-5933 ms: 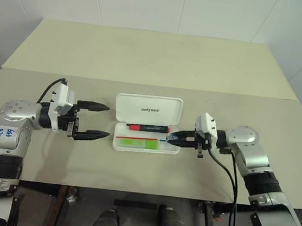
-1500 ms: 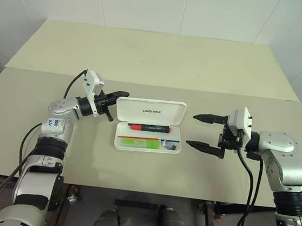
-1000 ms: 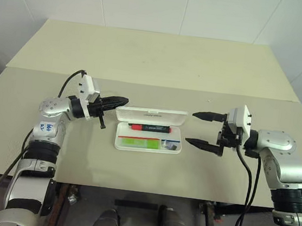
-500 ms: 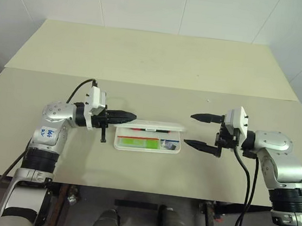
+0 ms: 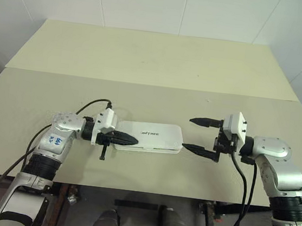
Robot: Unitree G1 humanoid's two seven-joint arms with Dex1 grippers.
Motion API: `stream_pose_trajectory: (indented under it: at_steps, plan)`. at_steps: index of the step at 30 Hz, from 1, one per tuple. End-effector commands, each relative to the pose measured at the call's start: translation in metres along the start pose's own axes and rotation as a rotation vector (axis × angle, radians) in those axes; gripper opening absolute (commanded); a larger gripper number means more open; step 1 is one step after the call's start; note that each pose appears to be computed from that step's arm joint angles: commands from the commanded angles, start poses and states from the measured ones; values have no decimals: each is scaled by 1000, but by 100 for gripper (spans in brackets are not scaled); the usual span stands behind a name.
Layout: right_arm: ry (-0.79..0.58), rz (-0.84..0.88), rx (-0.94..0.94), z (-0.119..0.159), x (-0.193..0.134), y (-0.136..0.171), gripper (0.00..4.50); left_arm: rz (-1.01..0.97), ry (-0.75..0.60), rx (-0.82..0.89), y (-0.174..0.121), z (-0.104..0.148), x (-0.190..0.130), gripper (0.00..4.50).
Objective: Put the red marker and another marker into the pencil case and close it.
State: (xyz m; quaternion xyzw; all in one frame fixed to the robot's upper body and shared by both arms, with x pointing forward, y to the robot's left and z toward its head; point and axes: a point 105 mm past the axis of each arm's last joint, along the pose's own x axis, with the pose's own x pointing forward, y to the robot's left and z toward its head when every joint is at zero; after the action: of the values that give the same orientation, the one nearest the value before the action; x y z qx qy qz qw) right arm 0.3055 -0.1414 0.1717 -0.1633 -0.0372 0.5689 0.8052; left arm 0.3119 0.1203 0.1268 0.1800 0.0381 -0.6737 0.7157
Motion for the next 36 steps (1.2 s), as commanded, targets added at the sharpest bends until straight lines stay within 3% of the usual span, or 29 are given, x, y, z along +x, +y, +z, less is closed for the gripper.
stream_pose_trajectory:
  at_steps: [1, 21, 28, 36]
  plan:
    - [-40, -29, -35, 14, -5, 0, 450, 11, 62, 15, 4, -6, 0, 3]
    - [-73, -50, -29, 17, 4, 3, 450, 21, 158, -47, 13, -11, 22, 3]
    - [-84, -31, -26, 17, 9, 2, 450, 83, 6, -7, 18, 15, 14, 3]
    - [-59, 3, -30, 14, 4, -5, 450, 272, -201, 122, 30, 53, -35, 3]
